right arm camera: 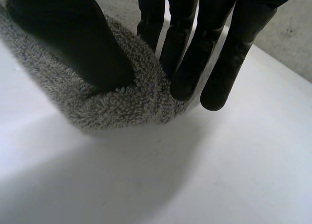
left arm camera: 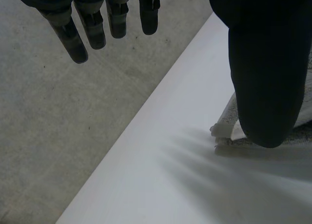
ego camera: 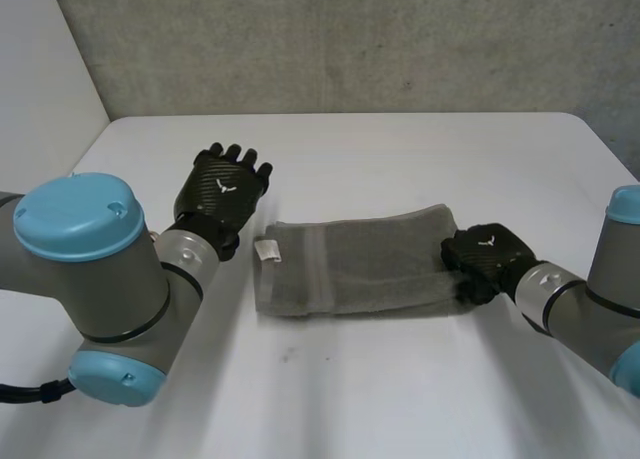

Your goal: Fold the towel.

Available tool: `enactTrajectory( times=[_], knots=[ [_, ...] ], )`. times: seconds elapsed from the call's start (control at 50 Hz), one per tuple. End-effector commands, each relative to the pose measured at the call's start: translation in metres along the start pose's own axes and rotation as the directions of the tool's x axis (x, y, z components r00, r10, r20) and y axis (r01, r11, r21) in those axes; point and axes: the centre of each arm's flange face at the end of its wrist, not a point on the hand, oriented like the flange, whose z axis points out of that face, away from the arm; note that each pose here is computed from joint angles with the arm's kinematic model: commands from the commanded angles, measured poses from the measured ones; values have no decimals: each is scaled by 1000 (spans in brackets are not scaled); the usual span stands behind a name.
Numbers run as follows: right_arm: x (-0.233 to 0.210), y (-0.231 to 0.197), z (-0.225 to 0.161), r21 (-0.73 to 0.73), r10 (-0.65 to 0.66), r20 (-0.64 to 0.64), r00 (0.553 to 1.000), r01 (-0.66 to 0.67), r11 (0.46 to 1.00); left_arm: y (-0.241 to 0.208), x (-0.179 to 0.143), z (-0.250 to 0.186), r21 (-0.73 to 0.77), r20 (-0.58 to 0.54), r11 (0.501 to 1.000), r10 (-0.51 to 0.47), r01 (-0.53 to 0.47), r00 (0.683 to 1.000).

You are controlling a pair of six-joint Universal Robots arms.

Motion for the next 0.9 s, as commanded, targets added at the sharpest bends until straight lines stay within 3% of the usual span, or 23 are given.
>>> enactTrajectory(
  times=[0.02,0.18,0.3,0.34,0.44,0.52,0.58,0.62,0.64,0.68,0.8,0.84,0.9],
  knots=[
    [6,-29,7,90,-41,-31,999,44,995,6,-2,-4,-21,-1,1000,-2,2,1000],
    [-77,-113,6,353,-219,79,973,178,918,12,-18,-5,-49,45,999,-6,8,999],
    [-141,-118,2,420,-306,210,929,197,886,12,-28,-8,-50,73,999,-11,15,997],
    [-181,-102,2,428,-372,303,877,223,876,12,-32,-9,-50,84,998,-22,27,996],
    [-210,-77,8,419,-444,350,825,286,862,11,-34,-8,-42,91,997,-57,61,994],
    [-207,-82,10,414,-445,310,840,302,859,9,-35,-8,-36,93,997,-71,74,993],
    [-197,-97,3,408,-392,277,877,262,875,8,-36,-7,-31,94,997,-71,74,993],
    [-170,-116,-3,395,-273,245,930,162,904,4,-34,-5,-17,90,997,-68,70,994],
    [-170,-116,-3,395,-272,245,931,161,905,4,-34,-5,-17,90,997,-68,70,994],
    [-132,-127,-8,365,-100,224,969,11,931,-1,-35,-1,0,94,997,-72,73,993],
    [-93,-132,-13,328,119,218,969,-188,926,-9,-32,6,33,86,995,-98,95,991],
    [-76,-123,-8,277,222,208,953,-275,920,-19,-21,7,62,53,987,-153,150,987],
    [-71,-113,-2,224,266,212,940,-311,924,-23,-11,9,71,19,972,-227,225,974]
  ],
)
